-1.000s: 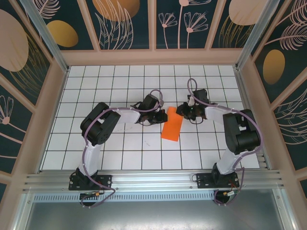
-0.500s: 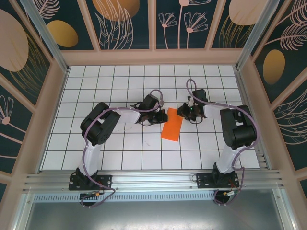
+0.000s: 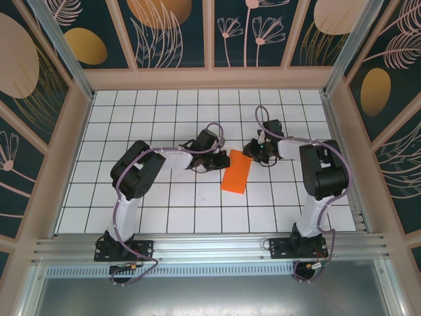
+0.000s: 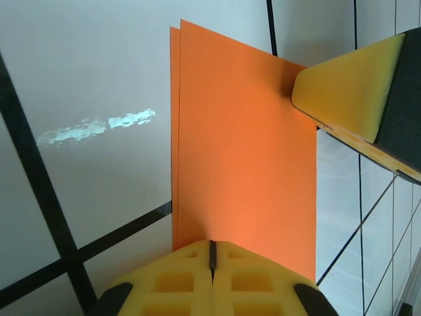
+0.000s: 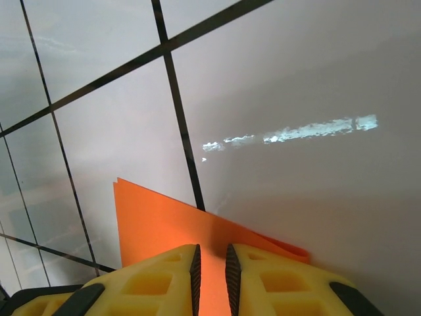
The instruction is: Fold a paper plane with a square sheet of paper (pick it up from the middle)
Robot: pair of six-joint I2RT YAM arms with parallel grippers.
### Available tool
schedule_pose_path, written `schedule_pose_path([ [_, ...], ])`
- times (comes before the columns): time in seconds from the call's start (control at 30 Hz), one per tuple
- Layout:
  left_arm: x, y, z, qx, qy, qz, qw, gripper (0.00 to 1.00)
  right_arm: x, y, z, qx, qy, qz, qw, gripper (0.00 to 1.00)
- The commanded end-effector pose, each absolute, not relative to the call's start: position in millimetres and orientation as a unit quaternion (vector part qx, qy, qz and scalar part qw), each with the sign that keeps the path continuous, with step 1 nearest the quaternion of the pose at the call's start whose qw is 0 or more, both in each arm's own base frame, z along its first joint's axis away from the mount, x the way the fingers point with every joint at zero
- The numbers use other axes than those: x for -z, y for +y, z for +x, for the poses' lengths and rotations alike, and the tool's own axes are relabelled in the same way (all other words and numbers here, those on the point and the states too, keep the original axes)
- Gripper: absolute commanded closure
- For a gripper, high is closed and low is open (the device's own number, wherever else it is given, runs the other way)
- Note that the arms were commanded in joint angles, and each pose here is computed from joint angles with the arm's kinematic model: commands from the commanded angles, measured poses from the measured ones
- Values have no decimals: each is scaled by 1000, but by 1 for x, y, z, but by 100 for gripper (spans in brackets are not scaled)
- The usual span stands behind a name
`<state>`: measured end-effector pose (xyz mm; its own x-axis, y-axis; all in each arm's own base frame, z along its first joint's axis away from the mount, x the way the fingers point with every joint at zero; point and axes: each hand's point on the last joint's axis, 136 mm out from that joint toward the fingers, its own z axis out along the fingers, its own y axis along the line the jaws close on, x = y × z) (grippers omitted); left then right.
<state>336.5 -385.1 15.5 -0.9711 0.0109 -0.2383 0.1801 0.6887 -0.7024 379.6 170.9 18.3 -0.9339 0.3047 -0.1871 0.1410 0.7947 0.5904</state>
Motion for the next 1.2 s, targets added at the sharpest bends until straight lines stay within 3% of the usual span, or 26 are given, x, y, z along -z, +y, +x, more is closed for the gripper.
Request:
schedule_pose_path([
  [0.0, 38, -365, 311, 330, 942, 43, 52, 100, -6, 163, 378, -273, 946, 123, 127, 77],
  [0.27, 37, -365, 311, 329, 942, 44, 53, 100, -69, 166, 402, -309, 927, 107, 185, 76],
  [0.63, 34, -367, 312, 332, 941, 45, 54, 100, -17, 165, 388, -309, 932, 131, 133, 76],
  [0.87, 34, -367, 311, 332, 941, 46, 52, 100, 9, 149, 385, -257, 948, 144, 119, 76],
  [1.17, 32, -367, 312, 333, 940, 45, 53, 100, -66, 169, 400, -328, 923, 104, 175, 76],
])
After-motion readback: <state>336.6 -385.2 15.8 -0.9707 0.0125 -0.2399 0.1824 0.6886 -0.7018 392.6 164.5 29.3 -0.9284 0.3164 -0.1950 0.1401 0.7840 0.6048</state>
